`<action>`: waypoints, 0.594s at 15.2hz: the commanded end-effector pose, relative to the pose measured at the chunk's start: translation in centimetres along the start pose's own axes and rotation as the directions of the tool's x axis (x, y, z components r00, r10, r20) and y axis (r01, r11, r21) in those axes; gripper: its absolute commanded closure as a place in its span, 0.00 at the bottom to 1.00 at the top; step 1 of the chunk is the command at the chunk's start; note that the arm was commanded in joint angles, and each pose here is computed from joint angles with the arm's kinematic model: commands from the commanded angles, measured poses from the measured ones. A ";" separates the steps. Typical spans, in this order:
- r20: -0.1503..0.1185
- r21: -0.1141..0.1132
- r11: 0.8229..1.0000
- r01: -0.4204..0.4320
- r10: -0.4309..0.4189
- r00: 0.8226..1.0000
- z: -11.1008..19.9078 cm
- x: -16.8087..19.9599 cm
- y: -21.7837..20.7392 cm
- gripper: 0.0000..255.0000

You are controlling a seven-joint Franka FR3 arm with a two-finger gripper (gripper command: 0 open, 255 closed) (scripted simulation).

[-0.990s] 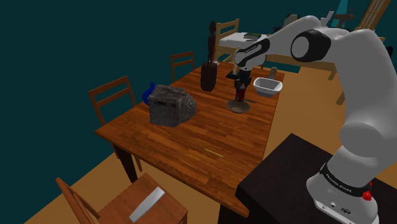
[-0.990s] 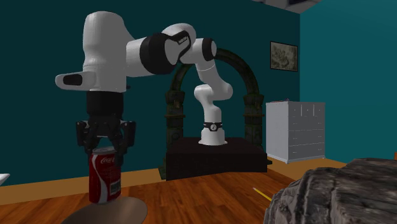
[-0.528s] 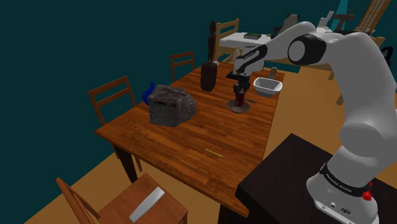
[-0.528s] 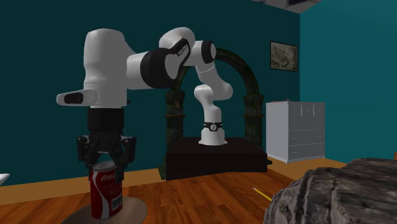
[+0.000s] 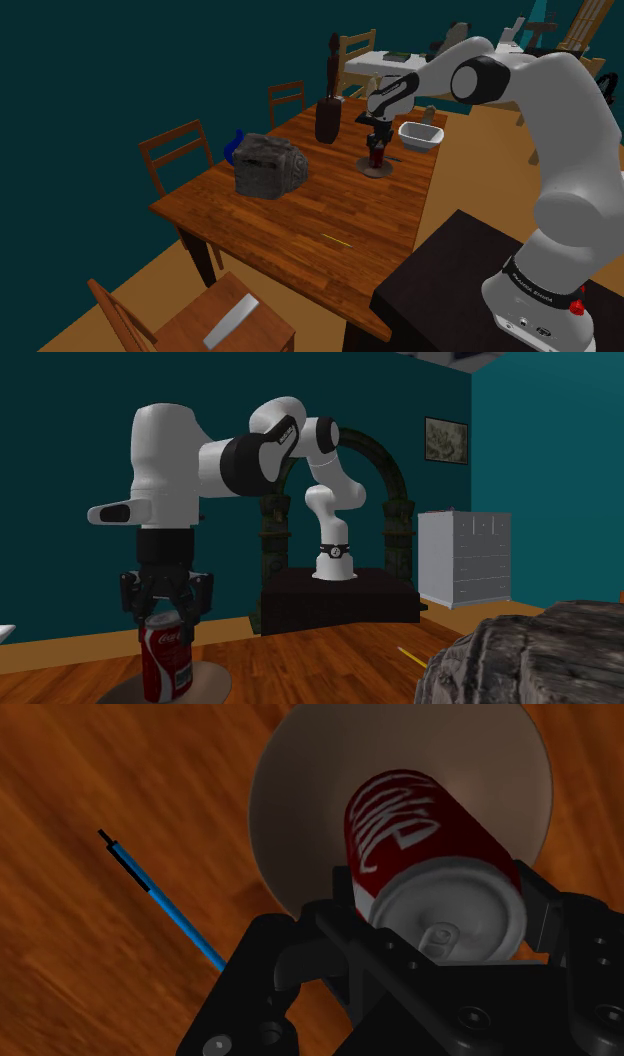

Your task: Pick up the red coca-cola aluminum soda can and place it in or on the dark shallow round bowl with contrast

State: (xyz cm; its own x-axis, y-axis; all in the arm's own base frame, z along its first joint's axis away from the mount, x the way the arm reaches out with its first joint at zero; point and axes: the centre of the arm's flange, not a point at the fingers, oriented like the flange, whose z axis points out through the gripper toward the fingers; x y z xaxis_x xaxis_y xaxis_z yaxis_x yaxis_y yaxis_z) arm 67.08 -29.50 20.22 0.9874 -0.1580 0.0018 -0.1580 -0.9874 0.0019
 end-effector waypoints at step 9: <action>-0.001 0.000 1.000 0.000 0.000 1.000 -4.0 0.0 0.0 0.00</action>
State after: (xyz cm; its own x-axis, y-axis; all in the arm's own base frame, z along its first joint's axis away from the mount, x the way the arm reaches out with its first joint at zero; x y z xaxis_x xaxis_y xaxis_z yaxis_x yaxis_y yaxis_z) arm 67.27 -29.46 23.02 0.9874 -0.1579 0.0030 -0.1579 -0.9874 0.0023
